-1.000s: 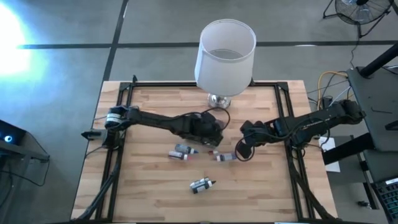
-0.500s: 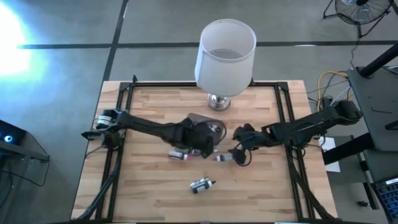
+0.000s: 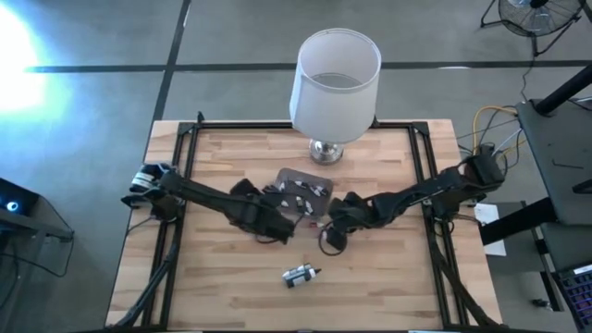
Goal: Pick & Place food coloring
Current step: Adjust the black bin on the table, then put the small red food coloring into the black bin
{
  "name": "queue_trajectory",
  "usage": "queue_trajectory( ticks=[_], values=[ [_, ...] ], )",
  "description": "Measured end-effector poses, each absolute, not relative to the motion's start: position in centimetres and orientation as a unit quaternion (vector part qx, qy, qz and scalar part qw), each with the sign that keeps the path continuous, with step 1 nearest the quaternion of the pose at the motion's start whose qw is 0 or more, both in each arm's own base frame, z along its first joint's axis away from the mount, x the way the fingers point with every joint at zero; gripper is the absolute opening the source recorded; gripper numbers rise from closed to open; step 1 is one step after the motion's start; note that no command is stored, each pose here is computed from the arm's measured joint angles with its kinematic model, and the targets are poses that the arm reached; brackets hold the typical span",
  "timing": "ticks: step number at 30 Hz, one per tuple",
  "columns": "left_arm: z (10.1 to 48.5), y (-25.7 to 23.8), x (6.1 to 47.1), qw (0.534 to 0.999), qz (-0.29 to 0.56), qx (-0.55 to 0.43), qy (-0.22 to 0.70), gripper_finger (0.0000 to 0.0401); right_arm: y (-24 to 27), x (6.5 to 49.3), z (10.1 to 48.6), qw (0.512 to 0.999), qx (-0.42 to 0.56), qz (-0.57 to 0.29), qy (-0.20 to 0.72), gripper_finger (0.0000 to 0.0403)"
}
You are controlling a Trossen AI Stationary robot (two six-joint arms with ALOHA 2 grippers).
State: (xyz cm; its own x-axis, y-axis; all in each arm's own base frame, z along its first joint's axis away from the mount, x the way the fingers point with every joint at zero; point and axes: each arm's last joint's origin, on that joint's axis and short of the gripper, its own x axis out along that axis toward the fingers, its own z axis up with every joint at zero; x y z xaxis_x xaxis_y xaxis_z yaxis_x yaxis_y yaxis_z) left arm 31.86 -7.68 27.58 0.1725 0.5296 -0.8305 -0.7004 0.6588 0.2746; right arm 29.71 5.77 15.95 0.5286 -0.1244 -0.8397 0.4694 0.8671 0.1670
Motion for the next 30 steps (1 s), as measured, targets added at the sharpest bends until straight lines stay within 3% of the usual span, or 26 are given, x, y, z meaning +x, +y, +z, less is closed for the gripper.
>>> queue_trajectory(
  ticks=[18, 30],
  values=[
    [25.3, -7.6, 22.0, 0.750, 0.462, -0.245, 0.406, 0.0190, 3.6, 34.9, 16.0, 0.847, 0.160, -0.134, 0.489, 0.0324],
    [25.0, -7.1, 21.2, 0.755, 0.476, -0.244, 0.380, 0.0190, 3.1, 33.4, 14.8, 0.815, 0.137, -0.142, 0.544, 0.0324]
  ],
)
